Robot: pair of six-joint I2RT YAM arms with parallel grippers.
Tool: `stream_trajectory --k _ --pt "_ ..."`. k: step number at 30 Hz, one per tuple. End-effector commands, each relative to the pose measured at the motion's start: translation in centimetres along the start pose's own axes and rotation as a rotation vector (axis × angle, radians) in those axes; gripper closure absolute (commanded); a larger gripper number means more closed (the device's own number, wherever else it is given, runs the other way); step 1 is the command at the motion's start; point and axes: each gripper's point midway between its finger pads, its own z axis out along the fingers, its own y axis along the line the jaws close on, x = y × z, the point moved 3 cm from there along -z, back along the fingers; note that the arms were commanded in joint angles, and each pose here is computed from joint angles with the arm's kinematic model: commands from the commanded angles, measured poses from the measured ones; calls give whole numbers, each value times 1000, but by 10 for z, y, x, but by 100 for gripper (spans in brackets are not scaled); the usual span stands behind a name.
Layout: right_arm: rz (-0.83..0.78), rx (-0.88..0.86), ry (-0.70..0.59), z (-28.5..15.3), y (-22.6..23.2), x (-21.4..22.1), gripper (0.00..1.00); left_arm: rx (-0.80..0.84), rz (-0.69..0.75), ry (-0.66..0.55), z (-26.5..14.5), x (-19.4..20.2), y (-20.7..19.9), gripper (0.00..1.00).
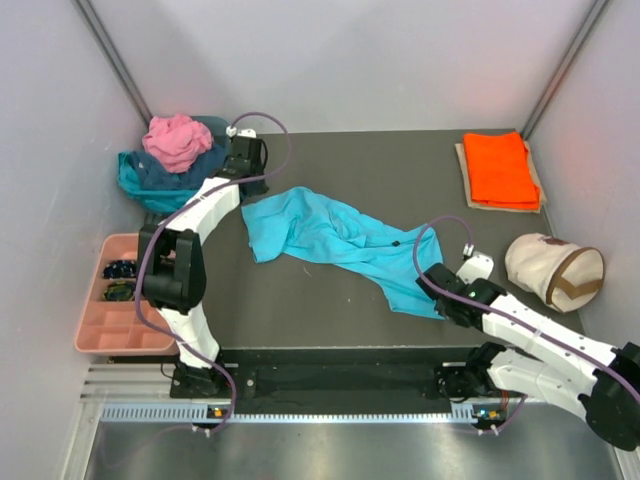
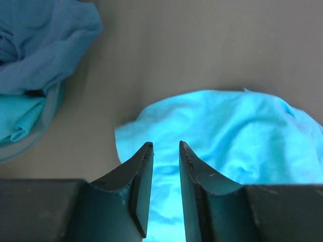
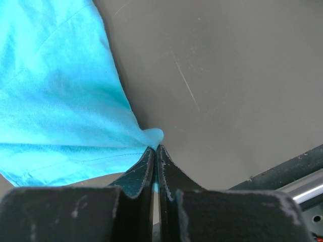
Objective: Fold and stack the t-shirts
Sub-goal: Flatten the tshirt out
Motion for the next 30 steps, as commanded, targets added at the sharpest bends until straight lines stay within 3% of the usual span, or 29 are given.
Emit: stream_trajectory --k 1,6,8,10,12,13,17,30 --pt "22 -17 -44 -10 3 -14 100 -25 -6 -49 8 -30 8 70" --pt "18 -24 -41 -10 5 -14 100 -11 1 -13 15 -27 7 68" --pt "18 -35 -41 -10 7 -14 100 0 2 10 15 -20 6 60" --pt "12 -39 -39 -10 8 -14 100 1 -2 40 15 -9 7 43" --pt "8 -42 -39 -9 10 -14 100 3 -5 70 13 3 9 38" --pt "5 -45 -34 -9 11 -13 100 6 -13 74 11 5 9 30" --pt "1 -53 -29 -8 14 -12 100 -19 -20 104 14 24 16 23" --pt "-21 -62 -31 -8 17 -14 100 -23 -72 165 34 51 23 24"
